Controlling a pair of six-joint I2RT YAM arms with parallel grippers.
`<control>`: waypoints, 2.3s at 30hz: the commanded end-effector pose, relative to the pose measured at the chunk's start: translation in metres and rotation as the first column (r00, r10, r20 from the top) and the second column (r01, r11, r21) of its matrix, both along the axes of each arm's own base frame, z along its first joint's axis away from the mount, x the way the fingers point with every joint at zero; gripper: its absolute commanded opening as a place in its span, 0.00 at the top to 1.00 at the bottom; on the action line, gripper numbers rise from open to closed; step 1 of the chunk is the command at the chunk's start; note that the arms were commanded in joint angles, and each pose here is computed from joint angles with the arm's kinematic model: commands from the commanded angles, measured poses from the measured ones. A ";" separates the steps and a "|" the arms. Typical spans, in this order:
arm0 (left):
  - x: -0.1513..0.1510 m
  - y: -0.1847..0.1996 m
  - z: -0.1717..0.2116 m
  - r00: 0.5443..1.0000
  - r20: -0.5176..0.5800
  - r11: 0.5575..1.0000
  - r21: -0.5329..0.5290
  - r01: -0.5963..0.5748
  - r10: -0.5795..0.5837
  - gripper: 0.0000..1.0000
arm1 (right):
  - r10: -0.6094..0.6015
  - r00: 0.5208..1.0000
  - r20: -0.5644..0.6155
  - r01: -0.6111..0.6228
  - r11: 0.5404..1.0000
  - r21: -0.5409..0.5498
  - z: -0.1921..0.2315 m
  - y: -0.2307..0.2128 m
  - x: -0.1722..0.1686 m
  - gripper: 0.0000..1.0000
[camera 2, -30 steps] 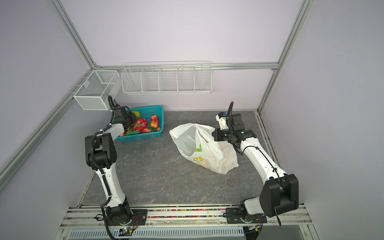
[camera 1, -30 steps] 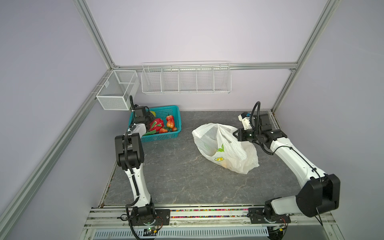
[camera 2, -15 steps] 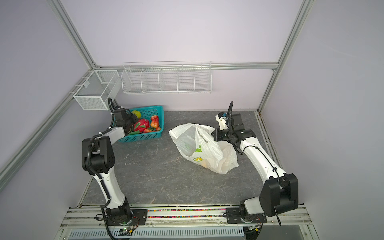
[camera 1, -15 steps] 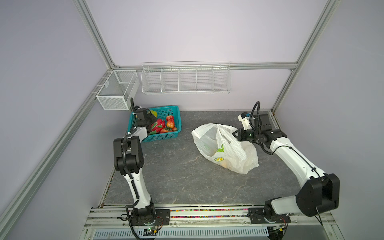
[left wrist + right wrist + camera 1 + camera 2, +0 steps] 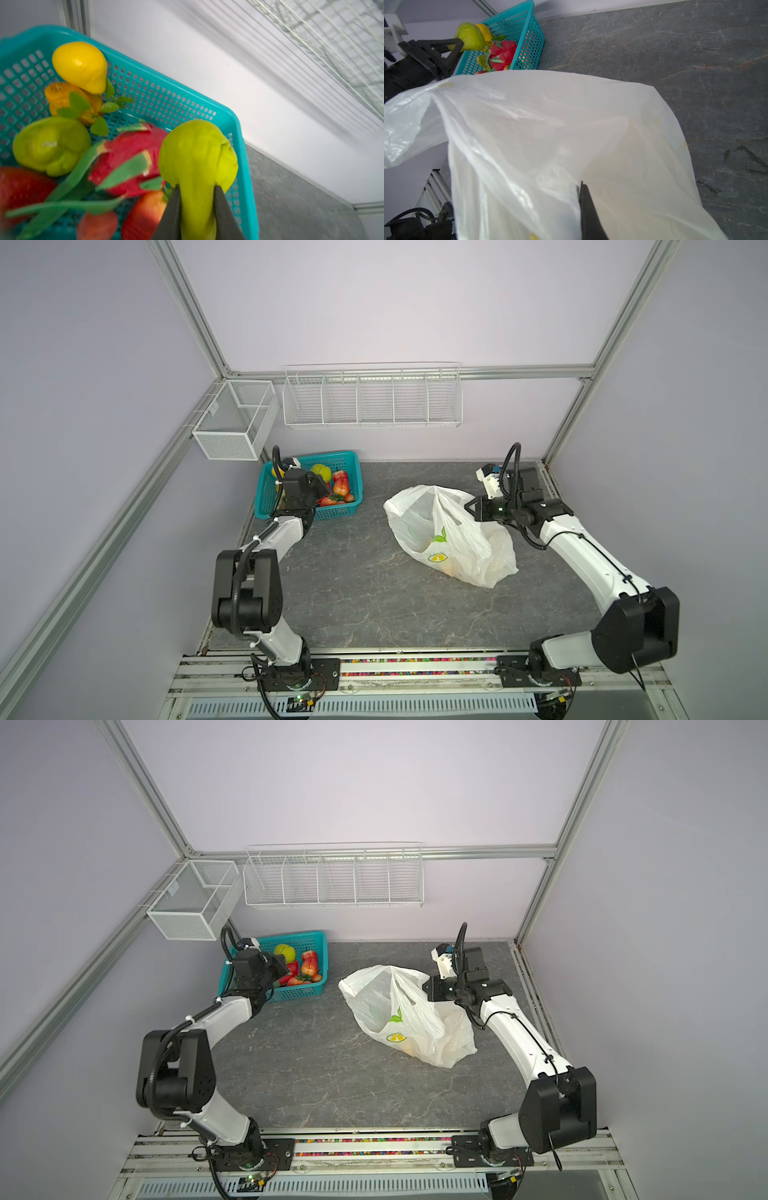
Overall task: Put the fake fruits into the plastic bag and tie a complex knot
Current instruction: 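Lift the green pear and carry it to the bag mouth, then drop the green pear into the bag and open the left gripper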
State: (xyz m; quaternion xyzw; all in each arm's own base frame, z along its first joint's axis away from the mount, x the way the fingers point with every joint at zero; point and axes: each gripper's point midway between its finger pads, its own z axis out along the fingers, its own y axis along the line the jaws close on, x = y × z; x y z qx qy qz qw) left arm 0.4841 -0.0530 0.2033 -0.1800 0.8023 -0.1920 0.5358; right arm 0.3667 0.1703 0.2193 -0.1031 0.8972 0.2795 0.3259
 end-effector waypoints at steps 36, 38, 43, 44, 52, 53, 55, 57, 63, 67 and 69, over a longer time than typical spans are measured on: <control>-0.168 -0.271 0.022 0.753 -0.090 0.751 0.059 0.658 -0.652 0.96 | 0.029 0.999 0.031 -0.028 0.999 -0.022 0.014 0.005 -0.025 0.90; -0.165 -0.287 0.014 0.735 -0.093 0.734 0.057 0.677 -0.671 0.95 | 0.028 0.999 0.033 -0.028 1.000 -0.002 0.016 0.007 -0.025 0.90; -0.160 -0.325 -0.010 0.694 -0.088 0.697 -0.002 0.717 -0.715 0.90 | 0.031 0.999 0.034 -0.033 0.998 0.055 0.021 0.015 -0.023 0.91; -0.160 -0.333 -0.013 0.684 -0.083 0.687 -0.013 0.727 -0.725 0.88 | 0.032 0.999 0.034 -0.034 0.998 0.055 0.021 0.015 -0.023 0.90; -0.161 -0.373 -0.031 0.629 -0.068 0.632 -0.076 0.771 -0.775 0.65 | 0.019 0.999 0.043 -0.019 1.000 0.000 0.018 0.007 -0.024 0.90; -0.160 -0.372 -0.034 0.631 -0.076 0.635 -0.068 0.769 -0.772 0.60 | 0.016 0.999 0.046 -0.016 1.000 -0.011 0.017 0.005 -0.024 0.90; -0.159 -0.370 -0.036 0.634 -0.091 0.639 -0.041 0.768 -0.768 0.51 | 0.014 0.999 0.046 -0.013 1.000 -0.025 0.016 0.003 -0.024 0.90; -0.158 -0.365 -0.036 0.642 -0.105 0.646 -0.002 0.763 -0.759 0.44 | 0.009 0.999 0.046 -0.008 0.999 -0.037 0.015 0.000 -0.024 0.90; -0.157 -0.340 -0.031 0.675 -0.139 0.666 0.112 0.738 -0.724 0.35 | -0.008 0.999 0.054 0.011 0.998 -0.059 0.016 -0.008 -0.024 0.90; -0.168 -0.323 -0.028 0.666 -0.165 0.649 0.150 0.746 -0.727 0.35 | -0.032 0.998 0.054 0.037 0.996 -0.080 0.014 -0.014 -0.022 0.91; -0.176 -0.308 -0.026 0.668 -0.191 0.650 0.156 0.744 -0.719 0.36 | -0.045 0.998 0.050 0.049 0.994 -0.094 0.011 -0.017 -0.020 0.90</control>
